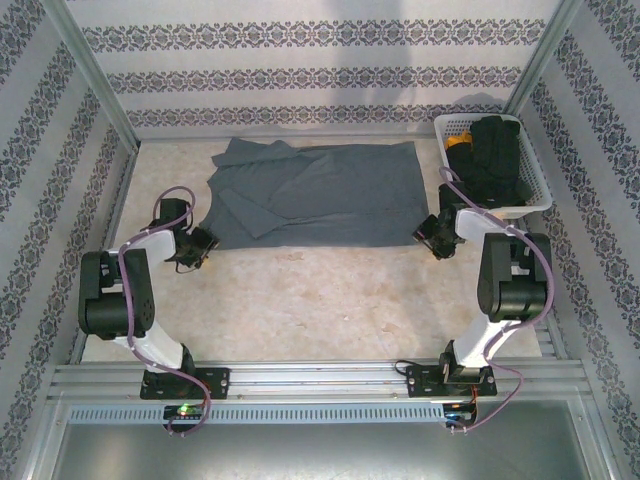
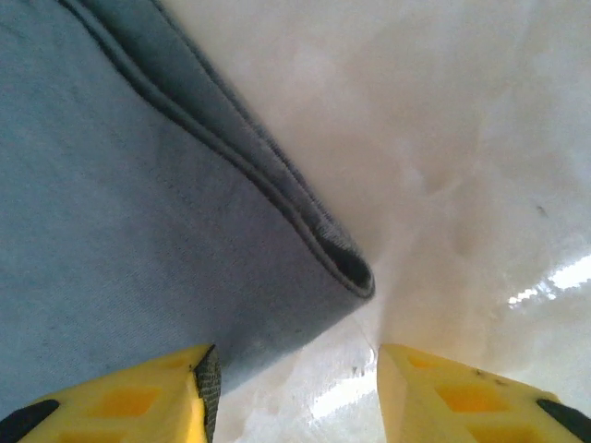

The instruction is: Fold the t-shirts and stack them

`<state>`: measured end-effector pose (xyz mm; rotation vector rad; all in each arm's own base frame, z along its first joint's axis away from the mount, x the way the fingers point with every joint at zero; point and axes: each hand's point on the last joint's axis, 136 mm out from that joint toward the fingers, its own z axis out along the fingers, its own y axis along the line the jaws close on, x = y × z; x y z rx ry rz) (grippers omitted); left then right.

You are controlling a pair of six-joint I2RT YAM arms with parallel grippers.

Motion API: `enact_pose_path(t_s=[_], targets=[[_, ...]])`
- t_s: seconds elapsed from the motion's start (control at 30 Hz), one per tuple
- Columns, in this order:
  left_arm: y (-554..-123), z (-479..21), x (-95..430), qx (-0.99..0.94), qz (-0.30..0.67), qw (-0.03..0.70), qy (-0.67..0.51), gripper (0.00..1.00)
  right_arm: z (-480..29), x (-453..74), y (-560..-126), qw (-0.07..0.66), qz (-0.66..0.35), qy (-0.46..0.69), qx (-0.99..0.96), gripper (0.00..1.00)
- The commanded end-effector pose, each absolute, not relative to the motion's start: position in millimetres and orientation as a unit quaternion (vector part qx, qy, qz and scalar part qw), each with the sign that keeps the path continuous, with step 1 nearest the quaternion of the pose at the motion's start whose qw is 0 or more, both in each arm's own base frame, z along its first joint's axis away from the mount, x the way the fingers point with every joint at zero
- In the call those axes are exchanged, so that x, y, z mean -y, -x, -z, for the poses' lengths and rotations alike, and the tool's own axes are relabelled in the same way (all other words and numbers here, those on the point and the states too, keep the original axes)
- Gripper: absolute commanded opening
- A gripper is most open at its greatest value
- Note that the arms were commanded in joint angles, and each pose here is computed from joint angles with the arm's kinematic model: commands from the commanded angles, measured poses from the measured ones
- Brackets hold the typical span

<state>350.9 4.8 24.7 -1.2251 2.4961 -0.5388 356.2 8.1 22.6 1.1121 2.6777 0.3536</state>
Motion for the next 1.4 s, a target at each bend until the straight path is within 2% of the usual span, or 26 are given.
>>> enact_pose_path(t_s=[0.0, 0.2, 0.33, 0.43, 0.53, 0.83, 1.2, 1.37], targets=[[-388.1, -35.5, -5.0, -0.855, 0.224, 0.202, 0.423, 0.39, -16.7, -10.5, -360.8, 0.106, -0.119, -0.380, -0.911, 0.48], [-408.1, -36.9, -2.8, -0.849, 0.239, 0.222, 0.415, 0.25, -13.0, -7.5, -372.6, 0.110, -0.101, -0.376, -0.915, 0.44], [-416.8, -36.0, -3.5, -0.852, 0.236, 0.226, 0.410, 0.15, -8.6, -9.6, -381.3, 0.104, -0.095, -0.369, -0.919, 0.34], [-413.3, -35.1, -7.6, -0.854, 0.222, 0.229, 0.412, 0.02, -8.2, -10.4, -387.1, 0.104, -0.093, -0.368, -0.919, 0.20], [-401.4, -38.4, -14.4, -0.856, 0.197, 0.233, 0.418, 0.00, -10.6, -10.8, -388.7, 0.108, -0.080, -0.367, -0.920, 0.00], [-316.4, -42.0, -32.0, -0.862, 0.105, 0.207, 0.451, 0.00, -15.5, -26.0, -352.5, 0.083, -0.053, -0.365, -0.926, 0.00], [-215.3, -42.3, -42.2, -0.840, 0.038, 0.191, 0.506, 0.00, -12.6, -19.5, -248.8, 0.030, -0.001, -0.359, -0.933, 0.00], [-179.0, -41.1, -37.9, -0.831, 0.037, 0.181, 0.525, 0.00, -10.4, -16.7, -207.3, 0.018, 0.003, -0.362, -0.932, 0.00]])
